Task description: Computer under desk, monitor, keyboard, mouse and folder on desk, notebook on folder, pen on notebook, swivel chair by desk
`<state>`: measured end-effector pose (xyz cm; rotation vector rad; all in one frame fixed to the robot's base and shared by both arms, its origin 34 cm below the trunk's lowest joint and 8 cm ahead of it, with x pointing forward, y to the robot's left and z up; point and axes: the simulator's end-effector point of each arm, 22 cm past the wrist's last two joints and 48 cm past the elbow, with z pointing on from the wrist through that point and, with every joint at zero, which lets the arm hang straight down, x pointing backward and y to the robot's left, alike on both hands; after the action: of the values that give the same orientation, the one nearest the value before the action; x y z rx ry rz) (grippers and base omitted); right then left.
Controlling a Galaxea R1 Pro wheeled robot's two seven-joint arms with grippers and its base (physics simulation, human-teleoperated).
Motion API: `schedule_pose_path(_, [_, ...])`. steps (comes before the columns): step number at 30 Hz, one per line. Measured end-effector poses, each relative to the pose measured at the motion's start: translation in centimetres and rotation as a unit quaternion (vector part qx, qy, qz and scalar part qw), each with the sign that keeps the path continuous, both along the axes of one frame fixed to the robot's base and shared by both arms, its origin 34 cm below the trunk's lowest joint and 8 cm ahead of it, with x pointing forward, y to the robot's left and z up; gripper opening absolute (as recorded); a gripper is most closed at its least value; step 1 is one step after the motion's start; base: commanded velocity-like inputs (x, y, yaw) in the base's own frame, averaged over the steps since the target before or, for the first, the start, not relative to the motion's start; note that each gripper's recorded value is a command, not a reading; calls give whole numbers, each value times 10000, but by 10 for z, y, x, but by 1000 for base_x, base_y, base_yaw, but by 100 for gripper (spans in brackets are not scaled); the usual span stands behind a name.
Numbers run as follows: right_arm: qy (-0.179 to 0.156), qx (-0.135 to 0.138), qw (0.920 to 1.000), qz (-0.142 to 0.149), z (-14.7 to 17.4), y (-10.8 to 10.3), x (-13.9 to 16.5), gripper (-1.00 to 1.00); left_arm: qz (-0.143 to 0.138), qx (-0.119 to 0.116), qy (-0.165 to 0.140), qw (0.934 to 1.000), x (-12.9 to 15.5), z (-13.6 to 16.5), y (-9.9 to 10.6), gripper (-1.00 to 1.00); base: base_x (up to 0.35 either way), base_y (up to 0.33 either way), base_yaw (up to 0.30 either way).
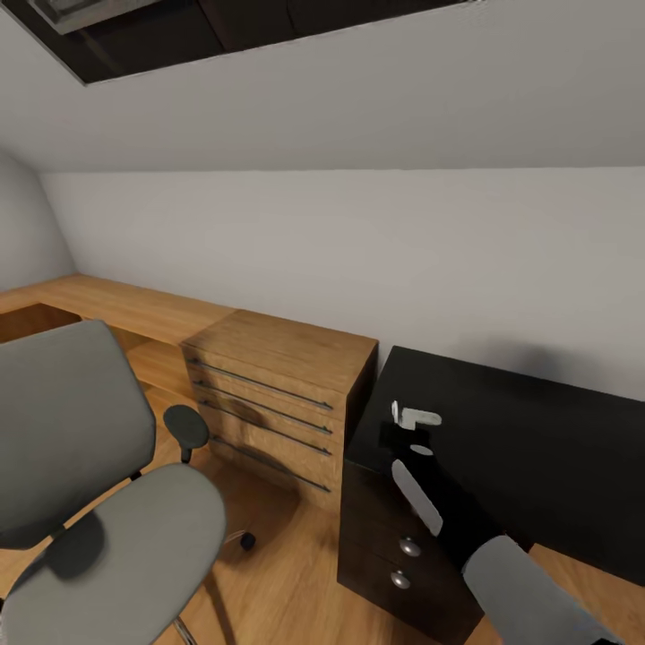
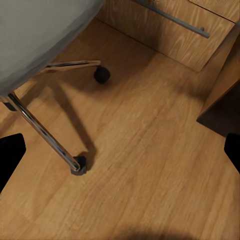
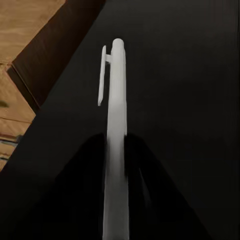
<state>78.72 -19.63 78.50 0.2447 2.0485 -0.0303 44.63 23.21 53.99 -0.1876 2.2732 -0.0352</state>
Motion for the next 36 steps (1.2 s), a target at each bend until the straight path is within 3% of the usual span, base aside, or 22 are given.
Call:
schedule_pose_path(8, [-592, 564, 9967, 14, 66, -10, -47, -100, -1, -2, 9, 10000, 0, 10, 0, 100, 0, 0, 0])
schedule_pose_path(17, [-681, 1065, 9918, -175, 83, -17, -65, -100, 7, 1, 4, 10000, 1, 11, 1, 100, 0, 0, 0])
schedule_pose_path(23, [-744, 1109, 9905, -335, 87, -23, -66, -100, 11, 5, 3, 10000, 1, 11, 1, 100, 0, 0, -29])
schedule_pose_path(24, [-780, 1077, 9891, -626, 87, -37, -68, -100, 12, 6, 4, 10000, 1, 11, 1, 100, 0, 0, -217])
schedule_pose_path(27, [-783, 1106, 9879, -749, 87, -45, -68, -100, 12, 6, 4, 10000, 1, 11, 1, 100, -36, 0, -259])
schedule_pose_path(28, [-694, 1394, 9832, -951, 83, -57, -67, -100, 12, 7, 5, 10000, 1, 10, 1, 100, -170, 0, -291])
schedule_pose_path(30, [-619, 1713, 9762, -1174, 79, -71, -67, -100, 11, 7, 10, 10000, 1, 10, 1, 100, -236, 0, -294])
schedule_pose_path(36, [-523, 2238, 9564, -1803, 67, -117, -74, -100, 10, 7, 15, 10000, 1, 10, 1, 100, -298, 0, -281])
